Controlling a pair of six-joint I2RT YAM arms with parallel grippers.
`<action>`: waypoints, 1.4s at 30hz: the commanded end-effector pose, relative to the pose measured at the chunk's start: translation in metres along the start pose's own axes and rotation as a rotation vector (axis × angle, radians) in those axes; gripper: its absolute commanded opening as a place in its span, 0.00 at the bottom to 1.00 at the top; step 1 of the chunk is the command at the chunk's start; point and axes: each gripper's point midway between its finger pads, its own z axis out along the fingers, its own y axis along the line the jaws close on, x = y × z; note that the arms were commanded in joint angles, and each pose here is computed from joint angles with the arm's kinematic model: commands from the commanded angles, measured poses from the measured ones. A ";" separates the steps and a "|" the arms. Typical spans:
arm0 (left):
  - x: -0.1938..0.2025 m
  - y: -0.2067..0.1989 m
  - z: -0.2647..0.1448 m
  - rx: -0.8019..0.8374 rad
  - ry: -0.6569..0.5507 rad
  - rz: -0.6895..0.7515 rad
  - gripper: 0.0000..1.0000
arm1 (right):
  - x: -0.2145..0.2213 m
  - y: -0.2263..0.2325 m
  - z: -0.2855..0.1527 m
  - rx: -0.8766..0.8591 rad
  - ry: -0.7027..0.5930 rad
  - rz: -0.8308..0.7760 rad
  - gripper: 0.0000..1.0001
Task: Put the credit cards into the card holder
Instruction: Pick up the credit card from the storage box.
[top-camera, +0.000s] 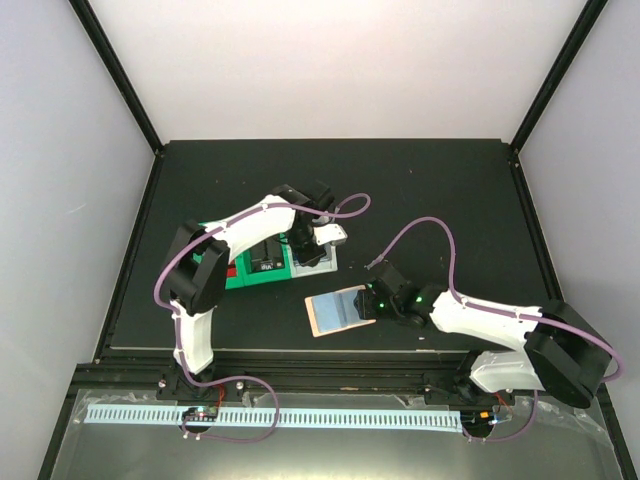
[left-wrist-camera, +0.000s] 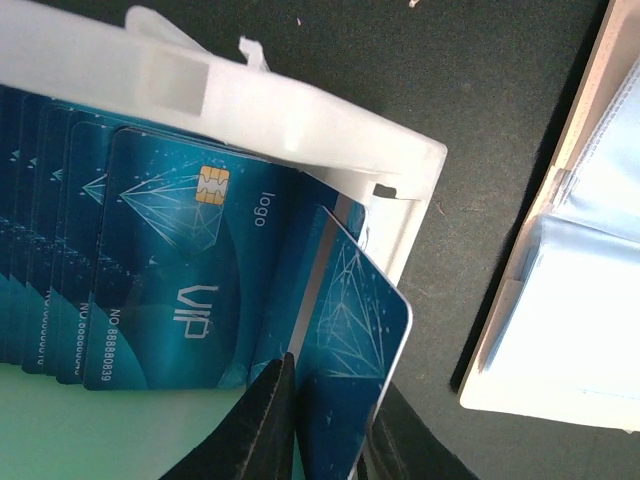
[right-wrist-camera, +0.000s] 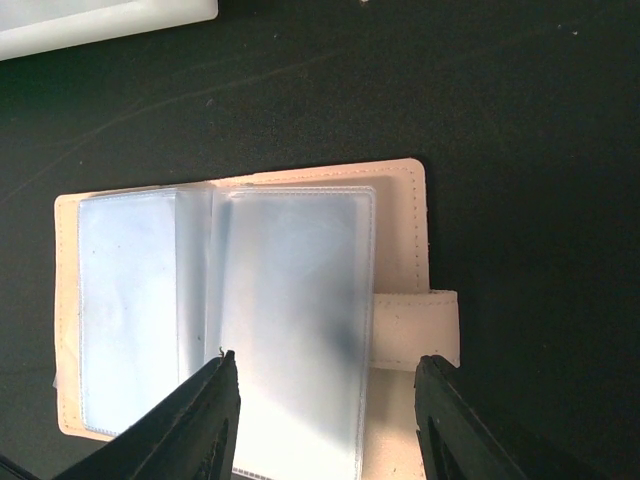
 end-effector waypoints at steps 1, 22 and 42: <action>-0.004 -0.007 -0.020 0.024 -0.030 0.017 0.15 | -0.002 -0.002 0.002 0.005 -0.011 0.008 0.50; -0.003 -0.010 -0.035 0.022 -0.061 0.019 0.06 | -0.014 0.008 -0.013 -0.034 -0.056 0.017 0.50; 0.008 -0.024 -0.019 0.110 -0.024 0.004 0.11 | -0.070 0.060 -0.021 -0.167 -0.185 0.040 0.59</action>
